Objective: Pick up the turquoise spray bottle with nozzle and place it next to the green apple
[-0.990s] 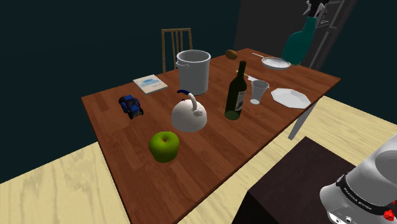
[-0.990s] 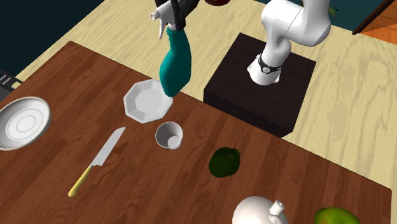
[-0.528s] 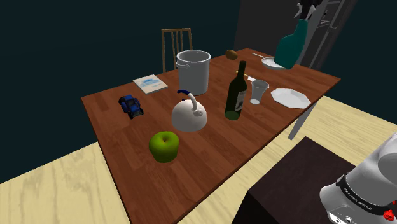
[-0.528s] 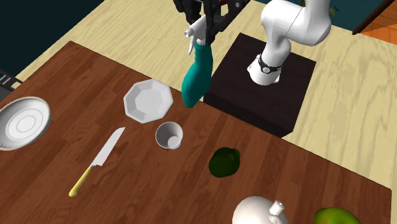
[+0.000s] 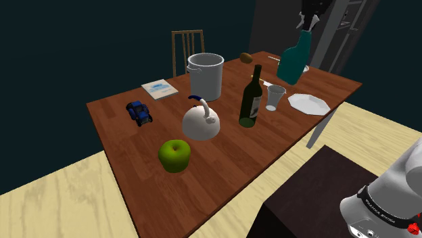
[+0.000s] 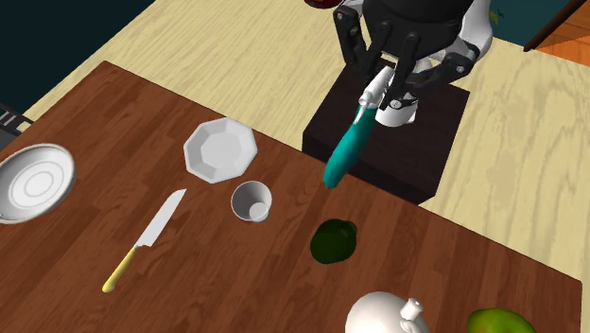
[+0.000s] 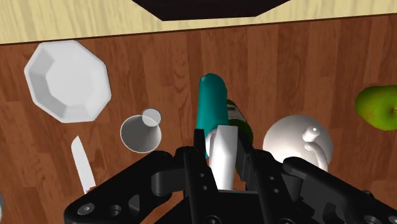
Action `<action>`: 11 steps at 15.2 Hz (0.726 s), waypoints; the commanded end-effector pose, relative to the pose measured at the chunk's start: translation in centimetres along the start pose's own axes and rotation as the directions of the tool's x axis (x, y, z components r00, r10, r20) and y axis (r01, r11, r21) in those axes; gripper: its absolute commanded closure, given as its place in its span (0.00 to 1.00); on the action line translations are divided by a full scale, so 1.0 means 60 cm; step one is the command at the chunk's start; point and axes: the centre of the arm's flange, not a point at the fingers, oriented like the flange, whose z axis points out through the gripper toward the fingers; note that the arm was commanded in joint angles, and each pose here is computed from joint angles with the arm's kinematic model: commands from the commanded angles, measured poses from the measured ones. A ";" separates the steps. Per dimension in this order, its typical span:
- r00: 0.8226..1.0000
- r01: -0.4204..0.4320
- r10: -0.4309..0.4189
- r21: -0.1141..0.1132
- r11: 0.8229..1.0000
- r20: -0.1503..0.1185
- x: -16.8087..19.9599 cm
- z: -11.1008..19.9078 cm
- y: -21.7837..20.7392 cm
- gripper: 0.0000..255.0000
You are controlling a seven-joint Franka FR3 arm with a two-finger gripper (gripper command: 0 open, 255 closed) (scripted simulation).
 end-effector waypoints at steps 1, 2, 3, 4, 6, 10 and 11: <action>1.000 -0.002 0.002 0.000 1.000 0.000 -0.007 0.010 -0.043 1.00; 1.000 -0.002 0.002 0.000 1.000 0.000 -0.009 0.015 -0.065 1.00; 1.000 -0.002 0.002 0.000 1.000 0.000 -0.012 0.019 -0.086 1.00; 1.000 -0.002 0.002 0.000 1.000 0.000 -0.014 0.024 -0.108 1.00; 1.000 -0.002 0.002 0.000 1.000 0.000 -0.019 0.033 -0.151 1.00; 1.000 -0.002 0.002 0.000 1.000 0.000 -0.029 0.050 -0.236 1.00; 1.000 -0.002 0.002 0.000 1.000 0.000 -0.031 0.055 -0.258 1.00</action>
